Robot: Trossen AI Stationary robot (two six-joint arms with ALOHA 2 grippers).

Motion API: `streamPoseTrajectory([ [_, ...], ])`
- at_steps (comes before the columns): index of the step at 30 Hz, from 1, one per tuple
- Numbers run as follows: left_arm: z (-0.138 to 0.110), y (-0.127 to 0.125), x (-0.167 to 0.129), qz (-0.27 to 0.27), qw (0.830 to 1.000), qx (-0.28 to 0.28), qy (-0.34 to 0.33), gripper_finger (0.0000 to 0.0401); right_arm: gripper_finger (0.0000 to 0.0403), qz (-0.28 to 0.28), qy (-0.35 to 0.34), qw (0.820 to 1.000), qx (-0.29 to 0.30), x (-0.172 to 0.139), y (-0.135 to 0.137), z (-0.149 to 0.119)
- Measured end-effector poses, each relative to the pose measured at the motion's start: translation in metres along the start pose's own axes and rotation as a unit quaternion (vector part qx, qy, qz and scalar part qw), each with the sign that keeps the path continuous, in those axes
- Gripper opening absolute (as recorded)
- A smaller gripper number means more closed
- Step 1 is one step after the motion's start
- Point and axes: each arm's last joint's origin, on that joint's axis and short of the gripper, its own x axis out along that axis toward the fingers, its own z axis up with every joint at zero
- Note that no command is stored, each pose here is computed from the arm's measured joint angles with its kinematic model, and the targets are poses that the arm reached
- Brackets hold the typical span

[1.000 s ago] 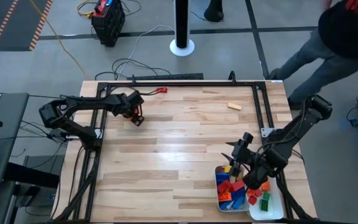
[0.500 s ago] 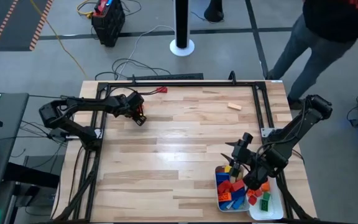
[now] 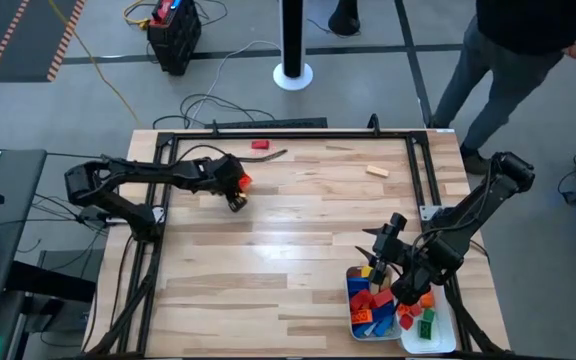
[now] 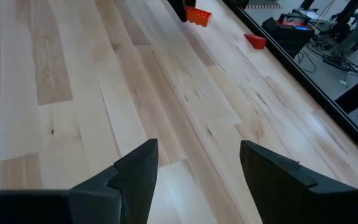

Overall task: Sort blocks by size
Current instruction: Put the large orange game piece into the gray bin

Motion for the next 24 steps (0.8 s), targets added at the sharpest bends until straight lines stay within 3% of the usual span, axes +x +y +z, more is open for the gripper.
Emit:
streamPoseTrajectory([
  [6, 0.013, -0.038, -0.013, -0.053, 0.996, 0.039, -0.055, 0.0142, 0.0255, 0.006, -0.004, 1.0, 0.011, 0.0, 0.002, 0.001],
  [13, 0.022, -0.082, -0.032, -0.118, 0.981, 0.083, -0.132, 0.0142, 0.0255, 0.013, -0.01, 1.0, 0.026, 0.0, 0.004, 0.003],
  [19, 0.023, -0.116, -0.047, -0.188, 0.953, 0.122, -0.205, 0.0142, 0.0255, 0.024, -0.025, 0.998, 0.059, 0.005, 0.008, 0.008],
  [24, 0.029, -0.134, -0.062, -0.248, 0.925, 0.098, -0.27, 0.0143, 0.0255, 0.03, -0.03, 0.997, 0.058, 0.006, 0.009, 0.008],
])
